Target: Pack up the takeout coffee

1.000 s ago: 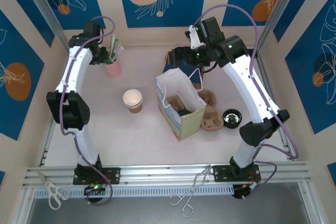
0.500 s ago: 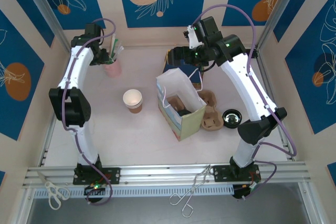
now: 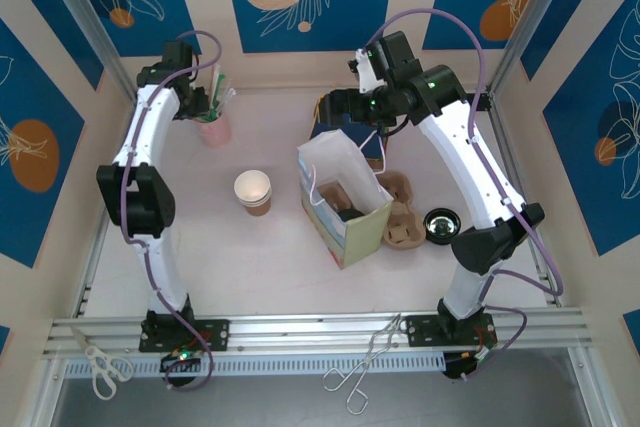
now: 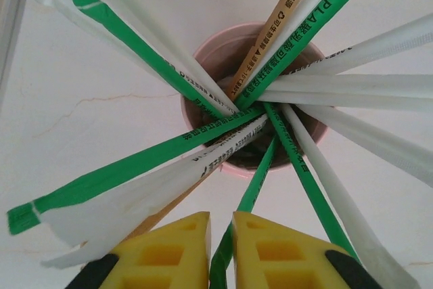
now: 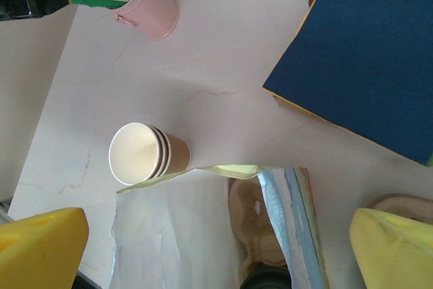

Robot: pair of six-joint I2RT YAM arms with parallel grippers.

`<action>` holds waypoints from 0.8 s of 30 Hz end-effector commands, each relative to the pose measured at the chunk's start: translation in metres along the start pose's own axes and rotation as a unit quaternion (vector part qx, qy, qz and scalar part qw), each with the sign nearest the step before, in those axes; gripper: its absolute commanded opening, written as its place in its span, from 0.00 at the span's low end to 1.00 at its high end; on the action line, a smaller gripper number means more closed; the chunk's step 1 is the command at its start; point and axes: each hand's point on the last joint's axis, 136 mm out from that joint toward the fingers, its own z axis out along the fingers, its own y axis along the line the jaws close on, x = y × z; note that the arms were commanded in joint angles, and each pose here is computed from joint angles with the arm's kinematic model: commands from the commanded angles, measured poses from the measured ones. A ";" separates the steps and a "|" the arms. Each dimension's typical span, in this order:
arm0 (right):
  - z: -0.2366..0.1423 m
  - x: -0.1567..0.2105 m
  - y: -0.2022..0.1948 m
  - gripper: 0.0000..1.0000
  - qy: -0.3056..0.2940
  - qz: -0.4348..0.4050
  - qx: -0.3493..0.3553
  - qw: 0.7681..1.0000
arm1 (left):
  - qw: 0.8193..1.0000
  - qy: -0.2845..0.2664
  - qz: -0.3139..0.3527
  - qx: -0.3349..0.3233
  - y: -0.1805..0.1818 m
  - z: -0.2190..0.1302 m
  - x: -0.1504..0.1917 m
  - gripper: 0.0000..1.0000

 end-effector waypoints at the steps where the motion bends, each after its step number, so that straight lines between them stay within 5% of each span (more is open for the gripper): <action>1: -0.006 -0.001 0.003 0.99 0.001 -0.004 -0.009 1.000 | 1.000 -0.007 -0.003 0.008 0.003 -0.003 -0.007 0.15; 8: -0.005 0.001 0.002 0.99 0.004 0.000 -0.008 1.000 | 1.000 -0.025 -0.011 0.012 0.003 -0.024 -0.012 0.03; 24: -0.007 0.004 0.008 0.99 0.006 0.000 -0.017 1.000 | 0.996 -0.084 -0.029 0.026 0.007 -0.098 -0.025 0.02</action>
